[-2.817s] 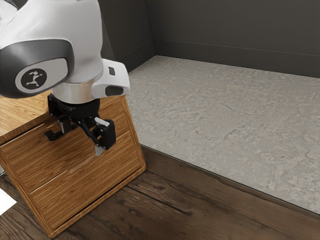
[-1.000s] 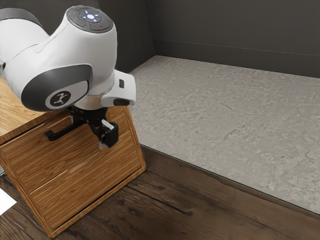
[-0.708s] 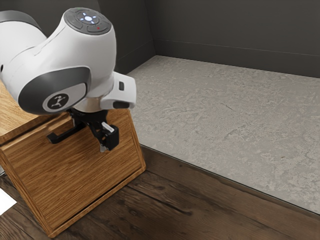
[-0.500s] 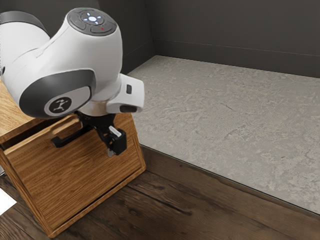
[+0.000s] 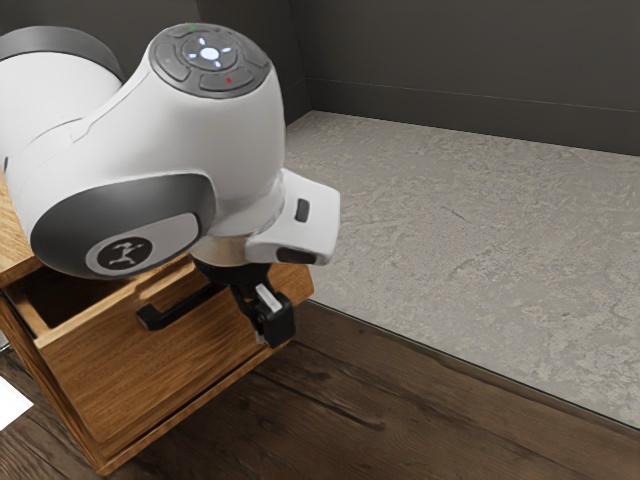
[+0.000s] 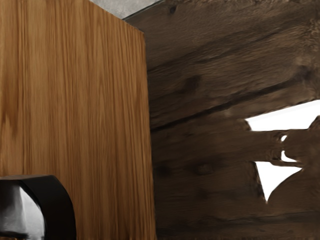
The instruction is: Pull the drawer handle with one arm to open the drawer
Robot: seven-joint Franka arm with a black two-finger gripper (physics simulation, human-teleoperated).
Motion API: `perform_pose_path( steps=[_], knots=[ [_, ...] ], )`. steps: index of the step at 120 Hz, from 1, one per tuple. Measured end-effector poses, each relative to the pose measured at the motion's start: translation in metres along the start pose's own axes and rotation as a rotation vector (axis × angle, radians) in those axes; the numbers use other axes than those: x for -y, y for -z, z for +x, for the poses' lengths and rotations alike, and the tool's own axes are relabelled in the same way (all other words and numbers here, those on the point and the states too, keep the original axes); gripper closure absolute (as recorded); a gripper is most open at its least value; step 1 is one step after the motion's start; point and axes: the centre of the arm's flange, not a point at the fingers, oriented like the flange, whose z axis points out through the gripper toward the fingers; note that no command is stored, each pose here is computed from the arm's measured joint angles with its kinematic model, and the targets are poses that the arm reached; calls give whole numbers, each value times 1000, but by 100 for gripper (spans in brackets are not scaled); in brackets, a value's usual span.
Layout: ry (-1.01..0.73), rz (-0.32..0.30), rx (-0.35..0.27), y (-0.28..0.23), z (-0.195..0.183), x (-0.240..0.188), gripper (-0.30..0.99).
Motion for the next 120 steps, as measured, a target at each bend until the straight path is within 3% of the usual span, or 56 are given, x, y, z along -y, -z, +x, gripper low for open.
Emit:
perform_pose_path(
  steps=[68, 94, 116, 120],
  knots=[
    [-115, -42, -49, 31, -13, -89, 3],
    [-98, -61, -61, 37, -13, -95, 2],
    [-61, -75, -136, 73, -12, -80, 1],
    [-52, -126, -174, 95, -14, -73, 0]
  ],
)
